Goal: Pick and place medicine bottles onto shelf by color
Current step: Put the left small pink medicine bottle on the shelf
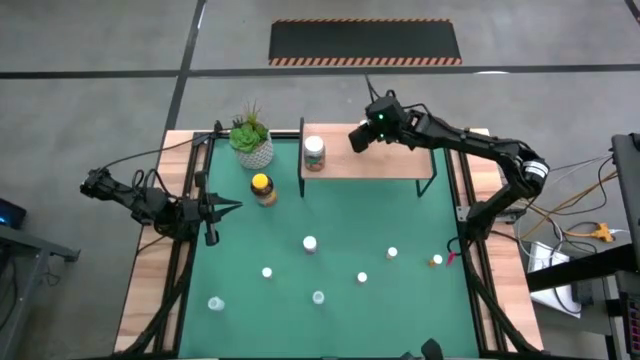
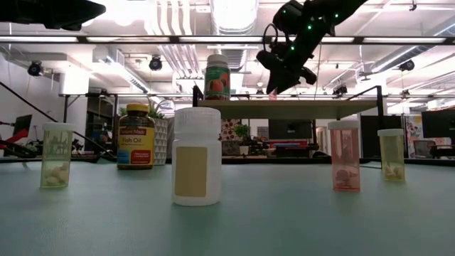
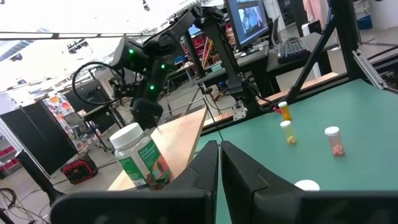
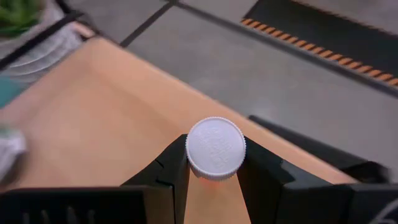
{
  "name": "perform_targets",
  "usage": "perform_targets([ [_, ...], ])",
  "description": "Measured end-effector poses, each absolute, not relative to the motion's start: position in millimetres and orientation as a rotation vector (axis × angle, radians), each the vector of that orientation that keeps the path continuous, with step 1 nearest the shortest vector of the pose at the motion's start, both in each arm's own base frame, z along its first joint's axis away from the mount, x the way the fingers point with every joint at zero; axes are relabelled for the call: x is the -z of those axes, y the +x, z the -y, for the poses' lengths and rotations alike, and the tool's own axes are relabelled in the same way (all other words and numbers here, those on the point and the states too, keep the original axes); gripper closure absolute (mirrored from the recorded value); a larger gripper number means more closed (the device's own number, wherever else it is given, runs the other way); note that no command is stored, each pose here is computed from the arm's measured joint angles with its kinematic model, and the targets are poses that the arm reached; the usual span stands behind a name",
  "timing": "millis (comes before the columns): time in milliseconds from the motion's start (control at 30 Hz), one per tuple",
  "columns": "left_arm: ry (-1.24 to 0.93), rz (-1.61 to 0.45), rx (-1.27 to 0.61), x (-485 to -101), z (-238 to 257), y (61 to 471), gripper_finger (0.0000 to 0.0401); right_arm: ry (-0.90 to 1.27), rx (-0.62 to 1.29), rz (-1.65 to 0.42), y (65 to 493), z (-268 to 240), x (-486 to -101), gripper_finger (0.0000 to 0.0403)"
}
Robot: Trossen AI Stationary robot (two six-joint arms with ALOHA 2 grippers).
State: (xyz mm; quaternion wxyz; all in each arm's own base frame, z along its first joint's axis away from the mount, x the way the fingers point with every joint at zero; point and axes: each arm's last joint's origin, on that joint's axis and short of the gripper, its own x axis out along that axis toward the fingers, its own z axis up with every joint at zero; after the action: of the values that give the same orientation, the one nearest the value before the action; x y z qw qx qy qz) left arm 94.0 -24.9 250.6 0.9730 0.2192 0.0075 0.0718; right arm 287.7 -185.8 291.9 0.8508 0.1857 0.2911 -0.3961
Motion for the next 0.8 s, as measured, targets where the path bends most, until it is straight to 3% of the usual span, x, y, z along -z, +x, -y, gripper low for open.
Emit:
perform_targets([
  [333,0.442,-0.015,-0.145,-251,25,94,0.0399,0.428,0.836,-0.614,288,184,-289,0.0291],
  [800,0.442,-0.015,-0.145,-251,25,94,0.0399,0.444,0.843,-0.626,285,183,-298,0.0207],
])
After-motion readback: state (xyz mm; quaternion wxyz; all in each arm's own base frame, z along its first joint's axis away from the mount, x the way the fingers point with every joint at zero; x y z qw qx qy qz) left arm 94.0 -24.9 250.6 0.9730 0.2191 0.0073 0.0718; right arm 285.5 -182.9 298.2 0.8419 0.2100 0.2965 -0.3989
